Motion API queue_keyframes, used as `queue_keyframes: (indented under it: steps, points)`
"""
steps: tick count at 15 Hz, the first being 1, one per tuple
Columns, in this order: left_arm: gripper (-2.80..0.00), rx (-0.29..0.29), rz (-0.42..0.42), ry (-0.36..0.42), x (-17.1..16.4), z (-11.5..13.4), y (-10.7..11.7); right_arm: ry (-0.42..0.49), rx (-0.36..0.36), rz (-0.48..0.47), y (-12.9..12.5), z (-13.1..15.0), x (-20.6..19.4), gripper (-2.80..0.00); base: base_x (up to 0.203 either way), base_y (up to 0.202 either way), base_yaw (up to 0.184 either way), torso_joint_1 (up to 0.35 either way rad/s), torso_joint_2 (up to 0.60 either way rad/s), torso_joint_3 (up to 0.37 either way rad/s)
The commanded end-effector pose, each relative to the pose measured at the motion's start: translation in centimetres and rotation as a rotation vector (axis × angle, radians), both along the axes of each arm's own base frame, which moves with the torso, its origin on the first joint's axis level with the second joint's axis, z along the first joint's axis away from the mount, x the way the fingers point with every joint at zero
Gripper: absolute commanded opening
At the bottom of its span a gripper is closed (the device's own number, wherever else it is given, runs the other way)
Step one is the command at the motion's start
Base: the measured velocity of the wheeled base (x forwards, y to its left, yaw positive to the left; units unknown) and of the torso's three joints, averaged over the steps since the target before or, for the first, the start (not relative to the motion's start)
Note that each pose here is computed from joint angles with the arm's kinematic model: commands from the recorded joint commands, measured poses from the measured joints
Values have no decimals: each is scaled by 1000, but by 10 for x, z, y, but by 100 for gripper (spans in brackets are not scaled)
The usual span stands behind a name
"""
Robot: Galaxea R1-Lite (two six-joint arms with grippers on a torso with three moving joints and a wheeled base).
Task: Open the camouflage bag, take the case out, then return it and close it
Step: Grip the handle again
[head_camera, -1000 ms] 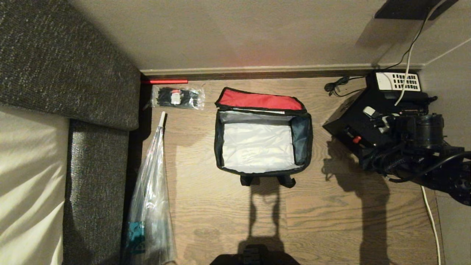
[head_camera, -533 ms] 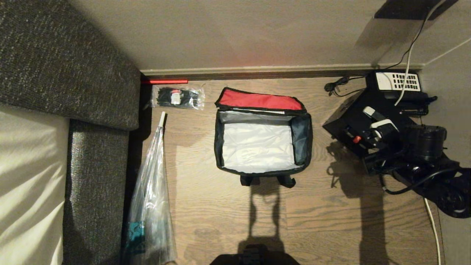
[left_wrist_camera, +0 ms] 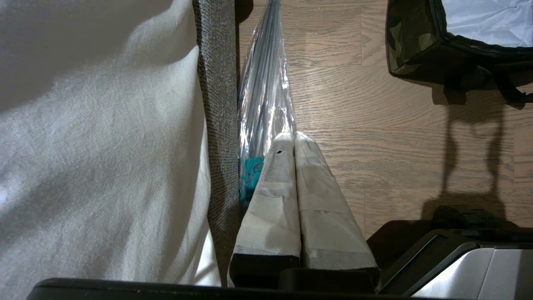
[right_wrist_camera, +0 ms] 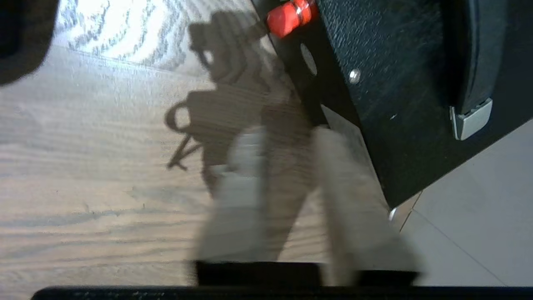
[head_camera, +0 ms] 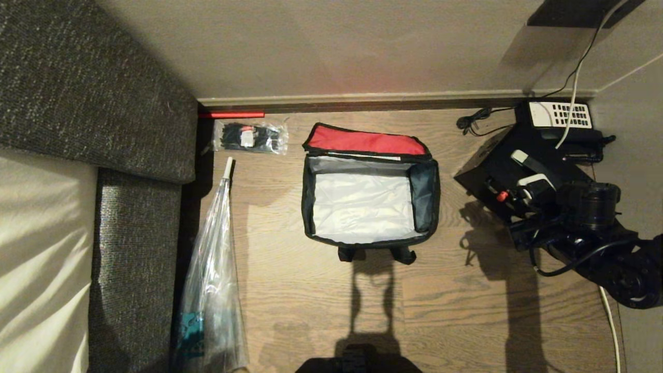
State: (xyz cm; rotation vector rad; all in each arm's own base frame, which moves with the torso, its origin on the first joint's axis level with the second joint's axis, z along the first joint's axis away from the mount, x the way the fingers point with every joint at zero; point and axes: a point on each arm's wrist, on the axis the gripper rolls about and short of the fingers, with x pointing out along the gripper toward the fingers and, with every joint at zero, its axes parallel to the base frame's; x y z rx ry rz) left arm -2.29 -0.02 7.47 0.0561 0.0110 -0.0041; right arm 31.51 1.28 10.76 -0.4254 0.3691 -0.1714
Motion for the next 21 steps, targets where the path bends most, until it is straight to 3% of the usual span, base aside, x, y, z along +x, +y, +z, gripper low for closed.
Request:
queue_keyframes:
  steps: [1, 4, 6, 8, 10, 14, 18, 21]
  points:
    - [-280, 1, -1, -2, 0, 0, 0, -10, -21, -1, 1, 1, 1, 0, 0, 0, 0, 0, 0, 0]
    - [-280, 1, 1, -2, 0, 0, 0, -7, -133, -39, 4, 8, -2, 0, 0, 0, 0, 0, 0, 0]
    - [-280, 1, 1, -2, 0, 0, 0, -81, -155, -37, 5, 20, -3, 0, 0, 0, 0, 0, 0, 0]
    - [-280, 1, 1, -2, 0, 0, 0, -80, -273, -56, 3, 20, -7, 0, 0, 0, 0, 0, 0, 0]
    - [-280, 1, 1, -2, 0, 0, 0, -21, -371, -150, 1, 8, -4, 0, 0, 0, 0, 0, 0, 0]
    - [-280, 1, -1, -2, 0, 0, 0, 40, -425, -314, 1, -14, 24, 0, 0, 0, 0, 0, 0, 0]
    - [-280, 1, 1, -2, 0, 0, 0, -84, -437, -388, 1, 7, 43, 0, 0, 0, 0, 0, 0, 0]
    - [-280, 1, 1, -2, 0, 0, 0, -117, -577, -453, -1, 16, 52, 0, 0, 0, 0, 0, 0, 0]
